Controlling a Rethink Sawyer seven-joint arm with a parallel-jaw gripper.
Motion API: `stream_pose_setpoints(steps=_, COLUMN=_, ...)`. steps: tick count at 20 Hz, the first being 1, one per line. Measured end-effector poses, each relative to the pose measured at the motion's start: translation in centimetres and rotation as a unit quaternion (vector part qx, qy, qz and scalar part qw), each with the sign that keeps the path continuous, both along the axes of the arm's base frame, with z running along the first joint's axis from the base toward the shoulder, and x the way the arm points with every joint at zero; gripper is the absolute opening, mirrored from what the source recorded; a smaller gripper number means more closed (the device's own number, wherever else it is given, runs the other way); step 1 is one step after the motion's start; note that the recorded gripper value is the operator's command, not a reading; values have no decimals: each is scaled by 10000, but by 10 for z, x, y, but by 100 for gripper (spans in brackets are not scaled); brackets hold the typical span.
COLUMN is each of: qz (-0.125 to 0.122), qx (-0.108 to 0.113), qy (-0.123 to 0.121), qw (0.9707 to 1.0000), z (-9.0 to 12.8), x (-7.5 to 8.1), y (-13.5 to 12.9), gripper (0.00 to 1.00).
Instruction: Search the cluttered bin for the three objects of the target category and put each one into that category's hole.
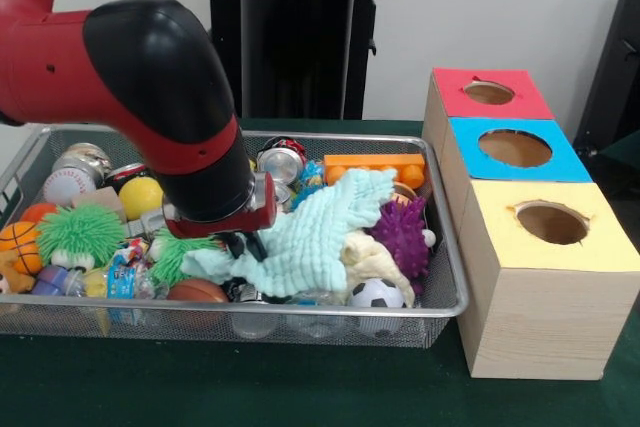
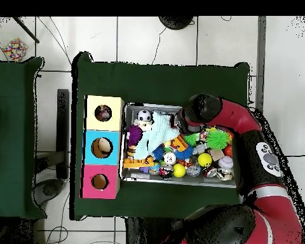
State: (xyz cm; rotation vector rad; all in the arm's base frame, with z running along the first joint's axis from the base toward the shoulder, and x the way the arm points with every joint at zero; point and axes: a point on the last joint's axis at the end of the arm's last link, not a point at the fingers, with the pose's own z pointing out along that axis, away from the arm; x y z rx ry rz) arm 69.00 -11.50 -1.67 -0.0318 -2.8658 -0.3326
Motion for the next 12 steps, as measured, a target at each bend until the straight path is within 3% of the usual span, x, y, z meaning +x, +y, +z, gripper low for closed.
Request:
stream_pose_setpoints(steps=6, qz=361, qx=-386, qy=-58, qw=9986, z=18, x=4, y=-18, gripper=0)
stream_pose_setpoints(steps=7, qz=524, qx=-523, qy=-64, qw=9972, z=26, x=6, y=-26, gripper=0)
stream_pose_setpoints(steps=10, qz=691, qx=-653, qy=-71, qw=9954, z=36, x=10, y=-35, gripper=0)
stream_pose_setpoints(steps=12, qz=875, qx=-821, qy=-75, qw=9928, z=46, x=16, y=-44, gripper=0)
